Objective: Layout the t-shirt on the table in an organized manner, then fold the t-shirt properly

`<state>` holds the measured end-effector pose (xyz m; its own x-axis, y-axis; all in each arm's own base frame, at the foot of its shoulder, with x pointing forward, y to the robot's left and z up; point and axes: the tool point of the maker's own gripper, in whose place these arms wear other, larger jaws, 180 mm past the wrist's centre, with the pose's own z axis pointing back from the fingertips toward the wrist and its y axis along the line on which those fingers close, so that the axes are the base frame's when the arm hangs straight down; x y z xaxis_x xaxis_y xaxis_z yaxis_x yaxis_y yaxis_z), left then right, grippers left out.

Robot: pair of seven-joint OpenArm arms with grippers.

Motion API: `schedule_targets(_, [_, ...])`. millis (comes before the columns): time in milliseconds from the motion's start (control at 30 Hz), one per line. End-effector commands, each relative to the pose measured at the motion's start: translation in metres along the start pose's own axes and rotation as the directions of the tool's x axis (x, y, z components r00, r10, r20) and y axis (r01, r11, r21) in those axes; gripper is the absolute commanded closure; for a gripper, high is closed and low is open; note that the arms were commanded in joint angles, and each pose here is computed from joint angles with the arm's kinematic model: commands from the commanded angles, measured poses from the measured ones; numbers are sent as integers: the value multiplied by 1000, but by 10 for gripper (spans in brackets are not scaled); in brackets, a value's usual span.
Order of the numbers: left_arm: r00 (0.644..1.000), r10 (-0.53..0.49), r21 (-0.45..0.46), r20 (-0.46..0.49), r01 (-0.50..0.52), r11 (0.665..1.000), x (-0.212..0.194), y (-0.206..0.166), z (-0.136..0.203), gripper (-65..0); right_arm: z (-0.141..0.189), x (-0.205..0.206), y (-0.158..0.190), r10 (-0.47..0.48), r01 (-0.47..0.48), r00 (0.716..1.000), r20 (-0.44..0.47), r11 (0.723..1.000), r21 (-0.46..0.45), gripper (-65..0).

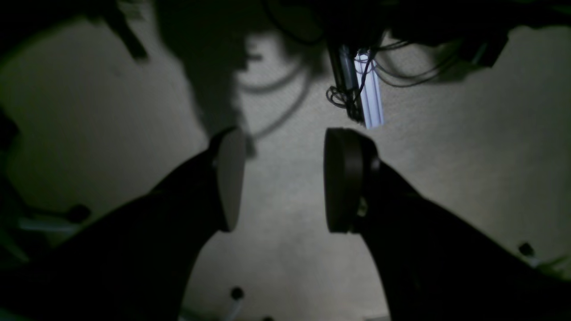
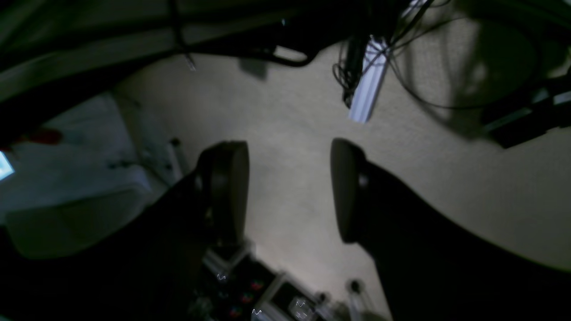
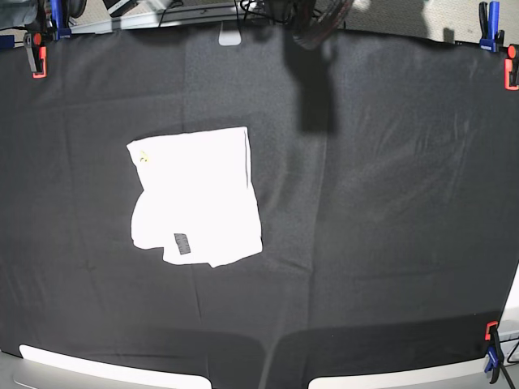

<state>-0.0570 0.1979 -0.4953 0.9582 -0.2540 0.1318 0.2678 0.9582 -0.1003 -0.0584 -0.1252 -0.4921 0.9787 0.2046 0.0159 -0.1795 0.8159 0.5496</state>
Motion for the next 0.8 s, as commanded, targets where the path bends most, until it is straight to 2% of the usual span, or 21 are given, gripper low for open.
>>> schedule_targets(0, [999,24,-3,-21,-24,1000,-12,4,-8,-265,-5,-6,-3,28,-28,999,-26,1000,-5,-290])
schedule_targets(167, [977,188,7,-105,-188,982,-59,22,-63,-265,-50,-24,-24,100,-103,987,-122,995,-13,-291])
schedule_targets(300, [948,298,23,-114,-298,954,-76,30,-92,-265,-78,-21,-38,67,-68,986,-150,998,-2,-291])
schedule_targets(400, [928,347,31,-134,-346,938,-81,31,-104,-265,-86,0,-70,42,-57,992,-121,991,-120,-291])
schedule_targets(500, [923,359,32,-138,-358,933,-78,32,-108,-265,-83,28,-110,34,-53,997,-72,956,-287,-291])
schedule_targets(567, [925,356,31,-132,-355,934,-76,33,-108,-265,-81,42,-116,-1,-14,999,-49,954,-301,-291])
schedule_targets(767, [926,355,31,-129,-354,935,-75,33,-108,-265,-82,64,-110,-82,83,997,11,964,-253,-291])
